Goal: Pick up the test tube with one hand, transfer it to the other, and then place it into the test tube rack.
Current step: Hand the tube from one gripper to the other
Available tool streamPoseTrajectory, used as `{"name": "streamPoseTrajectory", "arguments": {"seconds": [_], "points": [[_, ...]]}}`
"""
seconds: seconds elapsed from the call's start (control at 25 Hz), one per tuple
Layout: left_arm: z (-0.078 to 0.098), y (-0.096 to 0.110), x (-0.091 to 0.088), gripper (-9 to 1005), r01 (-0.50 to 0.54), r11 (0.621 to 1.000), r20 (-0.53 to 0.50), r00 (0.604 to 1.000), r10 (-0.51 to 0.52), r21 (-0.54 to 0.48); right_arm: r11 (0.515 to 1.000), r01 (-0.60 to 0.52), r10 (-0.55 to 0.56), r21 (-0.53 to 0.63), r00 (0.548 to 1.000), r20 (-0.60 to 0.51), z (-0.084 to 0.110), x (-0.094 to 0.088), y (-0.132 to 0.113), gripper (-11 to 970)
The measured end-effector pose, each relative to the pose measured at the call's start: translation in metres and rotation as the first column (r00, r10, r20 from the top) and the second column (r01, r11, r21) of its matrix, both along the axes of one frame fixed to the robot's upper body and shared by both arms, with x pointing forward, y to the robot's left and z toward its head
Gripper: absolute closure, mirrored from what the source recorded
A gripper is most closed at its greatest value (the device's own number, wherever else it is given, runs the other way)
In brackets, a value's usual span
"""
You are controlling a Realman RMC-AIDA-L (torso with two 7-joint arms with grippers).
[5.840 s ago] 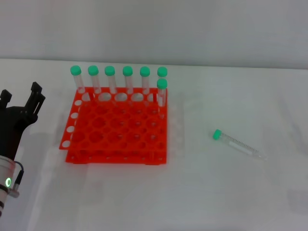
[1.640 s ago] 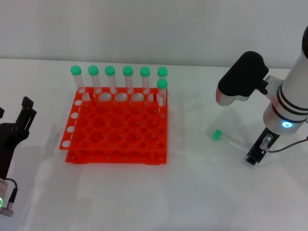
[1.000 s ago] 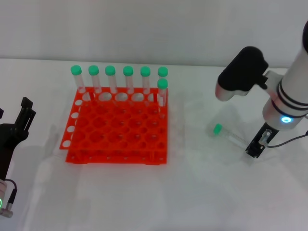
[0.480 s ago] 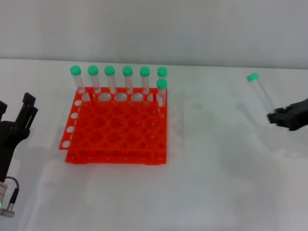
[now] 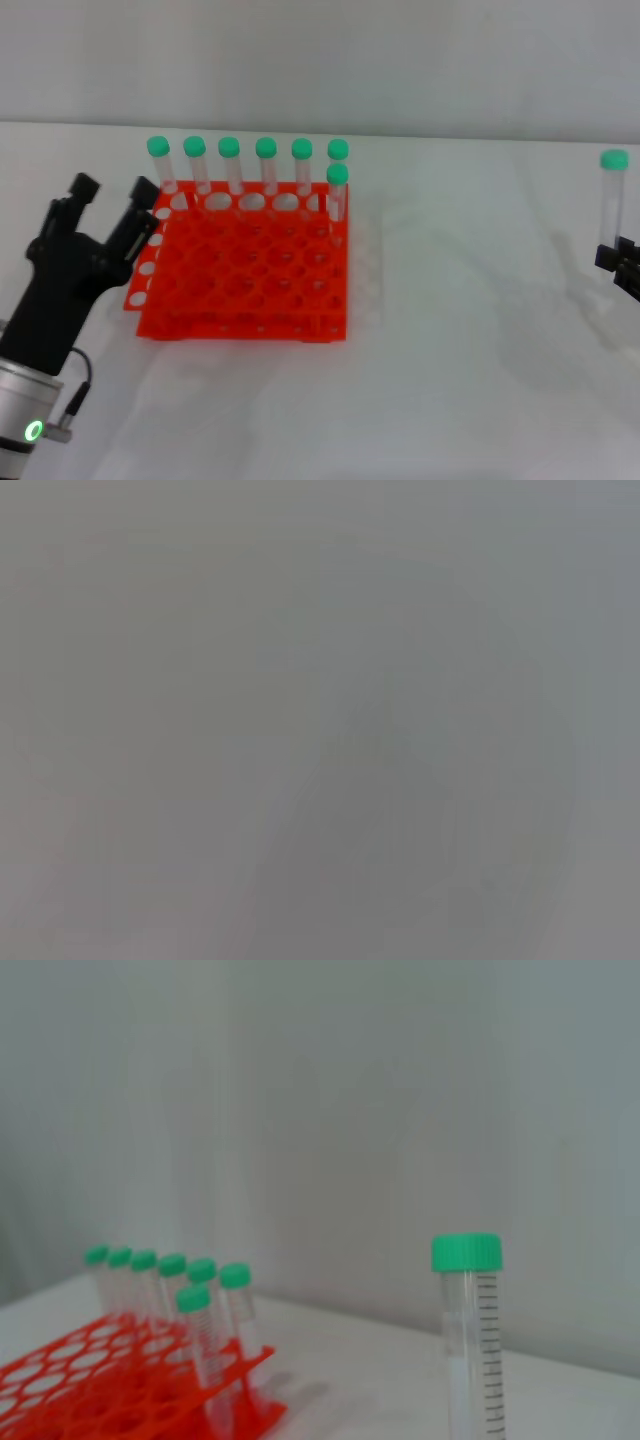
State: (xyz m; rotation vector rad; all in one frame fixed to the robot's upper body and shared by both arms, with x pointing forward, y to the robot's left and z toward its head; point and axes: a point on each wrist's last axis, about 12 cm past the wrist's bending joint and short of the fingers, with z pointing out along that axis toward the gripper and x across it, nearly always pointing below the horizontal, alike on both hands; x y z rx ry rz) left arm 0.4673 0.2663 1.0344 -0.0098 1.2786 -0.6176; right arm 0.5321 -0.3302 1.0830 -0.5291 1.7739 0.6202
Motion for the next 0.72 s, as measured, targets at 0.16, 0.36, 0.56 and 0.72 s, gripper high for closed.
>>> {"name": "streamPoseTrajectory", "arguments": {"seconds": [0.16, 0.36, 0.56, 0.72], "points": [[0.003, -0.011, 0.005, 122, 0.134, 0.989, 0.015, 0.991, -0.135, 0.061, 0.998, 0.051, -0.054, 0.02, 0.984, 0.172, -0.031, -0.019, 0.004, 768], [0.006, -0.023, 0.003, 122, 0.291, 0.949, 0.031, 0.954, -0.297, 0.121, 0.994, 0.091, -0.103, 0.056, 0.961, 0.258, -0.052, -0.036, 0.019, 768], [0.008, -0.036, 0.003, 122, 0.41, 0.896, 0.035, 0.906, -0.422, 0.171, 0.995, 0.033, -0.055, 0.089, 0.967, 0.25, -0.056, -0.039, 0.036, 768], [0.01, -0.045, 0.004, 122, 0.504, 0.842, 0.027, 0.855, -0.518, 0.193, 0.991, -0.071, 0.04, 0.109, 0.963, 0.265, -0.052, -0.041, 0.051, 769]]}}
